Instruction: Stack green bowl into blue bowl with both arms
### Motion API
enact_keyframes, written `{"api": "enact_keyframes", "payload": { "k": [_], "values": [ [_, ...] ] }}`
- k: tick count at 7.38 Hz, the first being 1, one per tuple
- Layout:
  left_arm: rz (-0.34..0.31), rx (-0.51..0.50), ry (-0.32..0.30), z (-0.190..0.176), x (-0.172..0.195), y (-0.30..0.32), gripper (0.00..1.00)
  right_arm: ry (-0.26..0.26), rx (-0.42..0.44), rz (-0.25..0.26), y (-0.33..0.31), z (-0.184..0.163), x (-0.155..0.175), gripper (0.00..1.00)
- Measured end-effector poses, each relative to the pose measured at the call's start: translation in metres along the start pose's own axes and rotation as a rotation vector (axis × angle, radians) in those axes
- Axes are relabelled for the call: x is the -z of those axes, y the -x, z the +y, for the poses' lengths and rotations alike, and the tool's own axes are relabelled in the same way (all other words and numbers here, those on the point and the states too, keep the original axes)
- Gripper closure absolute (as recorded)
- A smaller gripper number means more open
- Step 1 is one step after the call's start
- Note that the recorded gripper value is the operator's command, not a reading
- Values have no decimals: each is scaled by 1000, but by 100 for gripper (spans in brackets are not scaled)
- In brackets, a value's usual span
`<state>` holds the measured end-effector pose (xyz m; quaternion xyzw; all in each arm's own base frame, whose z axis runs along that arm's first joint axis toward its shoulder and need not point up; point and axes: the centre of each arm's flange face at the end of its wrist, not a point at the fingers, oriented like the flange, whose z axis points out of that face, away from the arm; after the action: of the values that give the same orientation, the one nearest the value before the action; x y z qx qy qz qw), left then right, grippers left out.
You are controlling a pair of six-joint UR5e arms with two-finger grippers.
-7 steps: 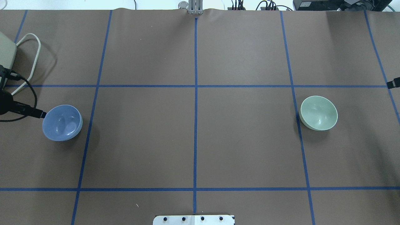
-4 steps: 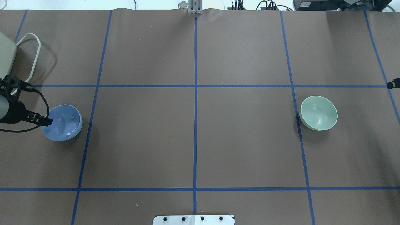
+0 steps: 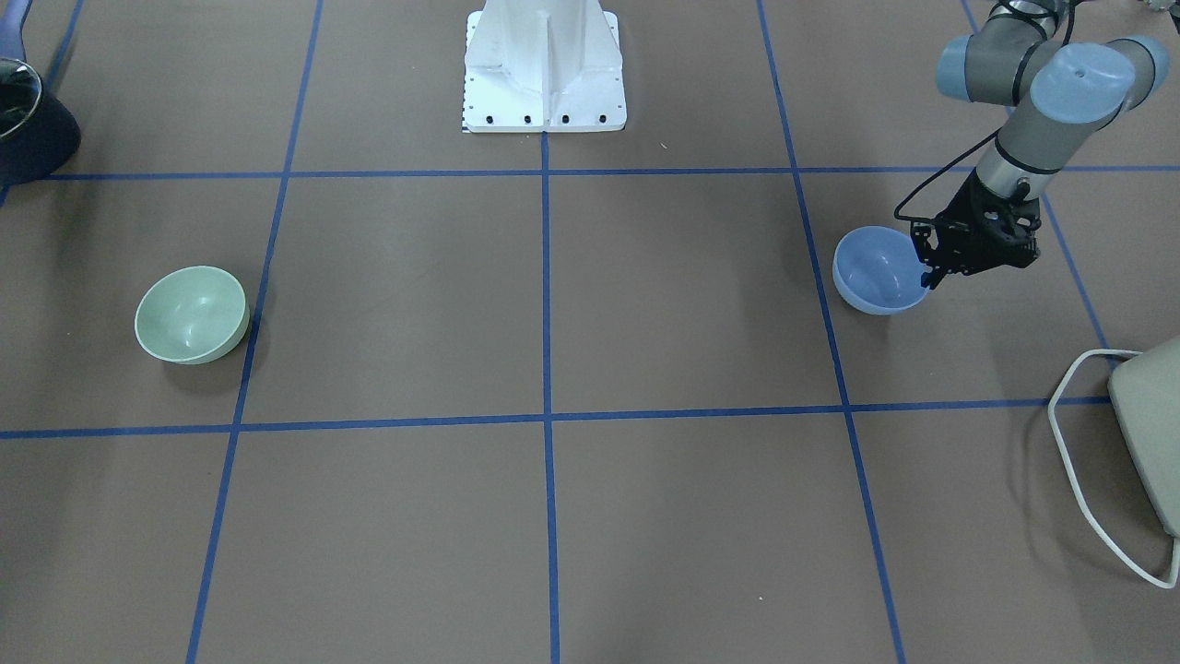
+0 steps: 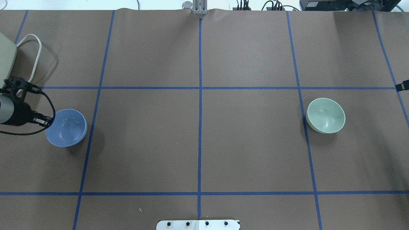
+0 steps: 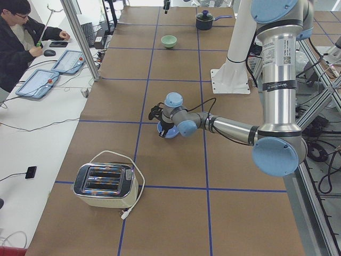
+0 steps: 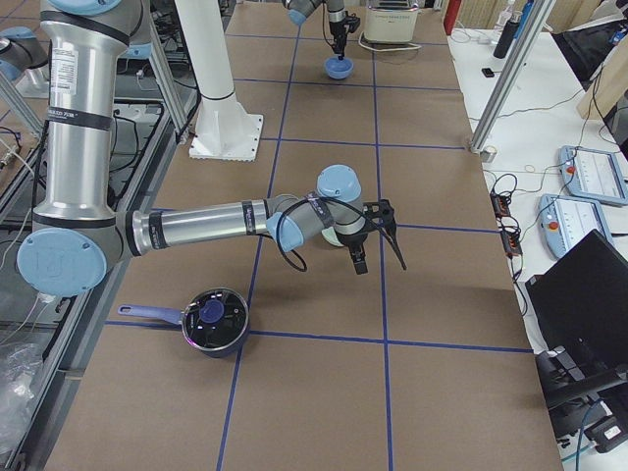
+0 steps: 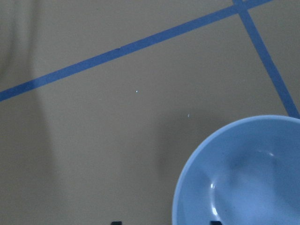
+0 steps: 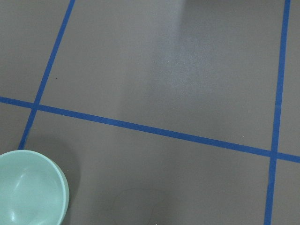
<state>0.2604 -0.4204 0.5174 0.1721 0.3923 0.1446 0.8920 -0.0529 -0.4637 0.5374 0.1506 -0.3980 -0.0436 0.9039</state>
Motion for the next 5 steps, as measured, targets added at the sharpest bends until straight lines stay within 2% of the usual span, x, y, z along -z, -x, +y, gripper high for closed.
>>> {"api": "enact_keyframes", "payload": {
  "k": [2, 4, 5],
  "values": [
    [74, -3, -9, -22, 18, -32, 100, 0, 0, 0, 0, 0, 0, 0],
    [102, 63, -11, -94, 32, -98, 100, 0, 1, -1, -1, 1, 0, 0],
    [110, 86, 13, -134, 36, -150, 100, 1, 0, -1, -1, 2, -1, 0]
  ]
}}
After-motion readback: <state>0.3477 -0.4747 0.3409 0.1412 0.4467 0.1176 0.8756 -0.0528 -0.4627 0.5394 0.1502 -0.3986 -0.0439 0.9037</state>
